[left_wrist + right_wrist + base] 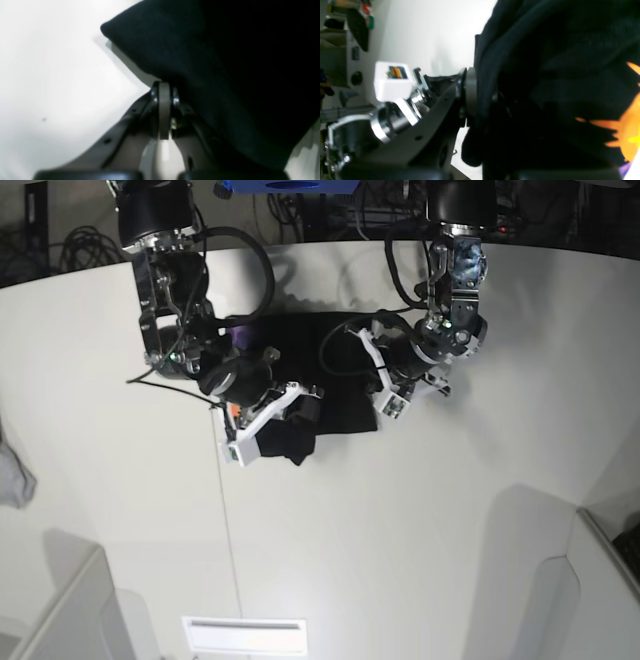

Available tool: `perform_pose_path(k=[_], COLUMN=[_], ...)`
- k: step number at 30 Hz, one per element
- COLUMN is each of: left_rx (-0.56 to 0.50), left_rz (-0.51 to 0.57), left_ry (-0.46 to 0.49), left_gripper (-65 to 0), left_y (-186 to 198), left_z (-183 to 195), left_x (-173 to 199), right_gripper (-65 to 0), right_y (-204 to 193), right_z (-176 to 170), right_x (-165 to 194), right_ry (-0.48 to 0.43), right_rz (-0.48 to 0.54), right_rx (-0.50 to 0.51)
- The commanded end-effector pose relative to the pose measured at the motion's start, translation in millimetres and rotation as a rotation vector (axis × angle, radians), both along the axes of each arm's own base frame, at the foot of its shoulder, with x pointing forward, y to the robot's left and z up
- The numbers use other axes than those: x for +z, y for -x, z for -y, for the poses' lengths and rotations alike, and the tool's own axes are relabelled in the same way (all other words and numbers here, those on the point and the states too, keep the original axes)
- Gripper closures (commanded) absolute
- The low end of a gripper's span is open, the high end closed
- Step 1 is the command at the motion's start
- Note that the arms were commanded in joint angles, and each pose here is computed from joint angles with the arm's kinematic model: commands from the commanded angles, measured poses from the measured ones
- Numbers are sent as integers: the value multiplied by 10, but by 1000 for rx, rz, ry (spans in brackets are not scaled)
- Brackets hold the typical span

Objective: Fold the T-shirt properly
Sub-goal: 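Fold the strip end with the right gripper toward the left gripper, then release the left gripper and press the folded bundle with the right gripper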

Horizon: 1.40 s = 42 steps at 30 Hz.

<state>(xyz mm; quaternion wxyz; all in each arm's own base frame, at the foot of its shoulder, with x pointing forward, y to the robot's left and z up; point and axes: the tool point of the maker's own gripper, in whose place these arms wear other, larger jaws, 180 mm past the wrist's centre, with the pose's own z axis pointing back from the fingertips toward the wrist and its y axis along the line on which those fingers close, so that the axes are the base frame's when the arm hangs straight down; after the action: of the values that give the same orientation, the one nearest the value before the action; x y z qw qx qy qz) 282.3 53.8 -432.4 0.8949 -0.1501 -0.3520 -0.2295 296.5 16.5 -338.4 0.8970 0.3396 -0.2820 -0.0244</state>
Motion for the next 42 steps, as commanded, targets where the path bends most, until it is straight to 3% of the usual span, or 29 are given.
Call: perform_pose_path(k=[1,20,25,32,40,42], left_rx=[-11,8,77,201,404,433], left_rz=[-10,14,64,84,82,76], left_ry=[-16,-31,-68,-117,-57,-58], left_gripper=[0,0,0,0,0,0], left_y=[3,-7,-18,249,614,717], left_z=[14,-107,-441,-1083,-1939,-2112], left_x=[-3,66,231,387,578,617], right_gripper=[0,0,0,0,0,-68], right_y=[-92,62,71,87,109,88], right_z=[-11,-247,-221,-211,-190,-198], right_x=[147,-2,-67,-209,-310,-281], right_ry=[-21,-19,-14,-1,7,1], right_rz=[49,4,-14,-56,-84,-68], right_rx=[-1,70,63,61,55,47])
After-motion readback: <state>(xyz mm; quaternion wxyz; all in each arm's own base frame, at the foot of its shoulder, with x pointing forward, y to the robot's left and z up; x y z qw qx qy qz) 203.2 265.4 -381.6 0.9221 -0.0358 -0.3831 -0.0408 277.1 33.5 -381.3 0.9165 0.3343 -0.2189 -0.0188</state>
